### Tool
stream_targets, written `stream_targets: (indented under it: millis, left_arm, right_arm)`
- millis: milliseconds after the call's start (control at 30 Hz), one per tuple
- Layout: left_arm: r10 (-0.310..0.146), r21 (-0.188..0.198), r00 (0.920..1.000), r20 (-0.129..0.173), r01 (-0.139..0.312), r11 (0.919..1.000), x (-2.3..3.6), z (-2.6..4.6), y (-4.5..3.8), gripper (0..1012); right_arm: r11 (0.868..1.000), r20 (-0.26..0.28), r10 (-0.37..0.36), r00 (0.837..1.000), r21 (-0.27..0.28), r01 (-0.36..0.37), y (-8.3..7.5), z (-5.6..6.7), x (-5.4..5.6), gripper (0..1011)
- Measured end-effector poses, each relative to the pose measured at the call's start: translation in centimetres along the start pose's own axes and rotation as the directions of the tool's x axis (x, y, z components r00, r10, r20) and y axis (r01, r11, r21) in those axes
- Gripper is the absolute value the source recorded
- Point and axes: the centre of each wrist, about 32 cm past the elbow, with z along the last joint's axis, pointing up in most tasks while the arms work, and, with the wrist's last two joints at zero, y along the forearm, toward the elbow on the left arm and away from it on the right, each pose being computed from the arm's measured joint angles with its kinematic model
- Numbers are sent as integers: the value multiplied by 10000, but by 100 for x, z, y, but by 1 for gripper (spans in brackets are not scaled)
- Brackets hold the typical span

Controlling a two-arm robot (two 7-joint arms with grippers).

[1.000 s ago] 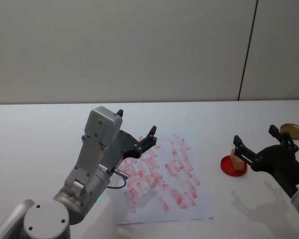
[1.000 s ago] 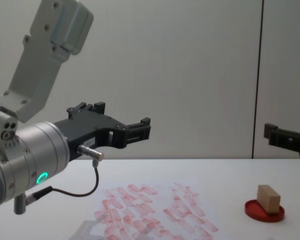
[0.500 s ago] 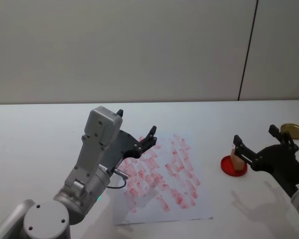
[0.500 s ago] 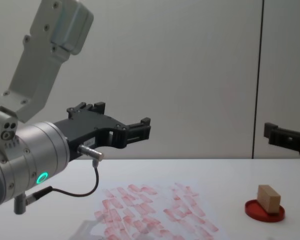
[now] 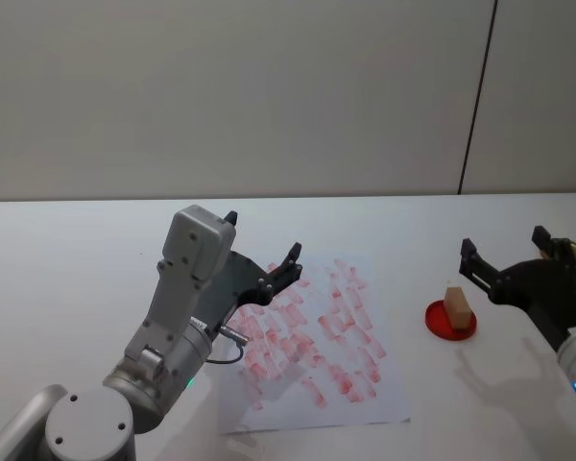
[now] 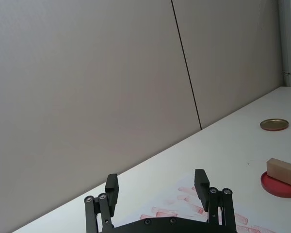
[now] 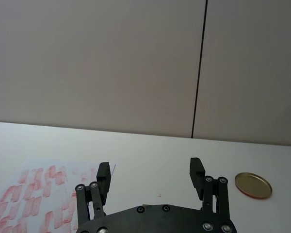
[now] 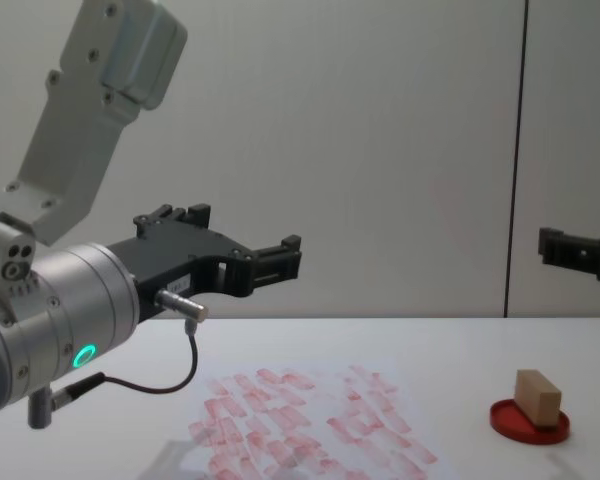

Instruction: Use the one hand to pick up the stamp and affix it onto the A4 paper.

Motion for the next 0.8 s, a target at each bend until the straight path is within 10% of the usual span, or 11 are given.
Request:
stream_targets:
  millis: [800]
  left_arm:
    - [0, 0, 10000, 0, 0, 10000, 0, 0, 0, 993]
  right_arm:
    - [9679, -585, -934, 9939, -2394, 769, 478, 32, -162, 1001]
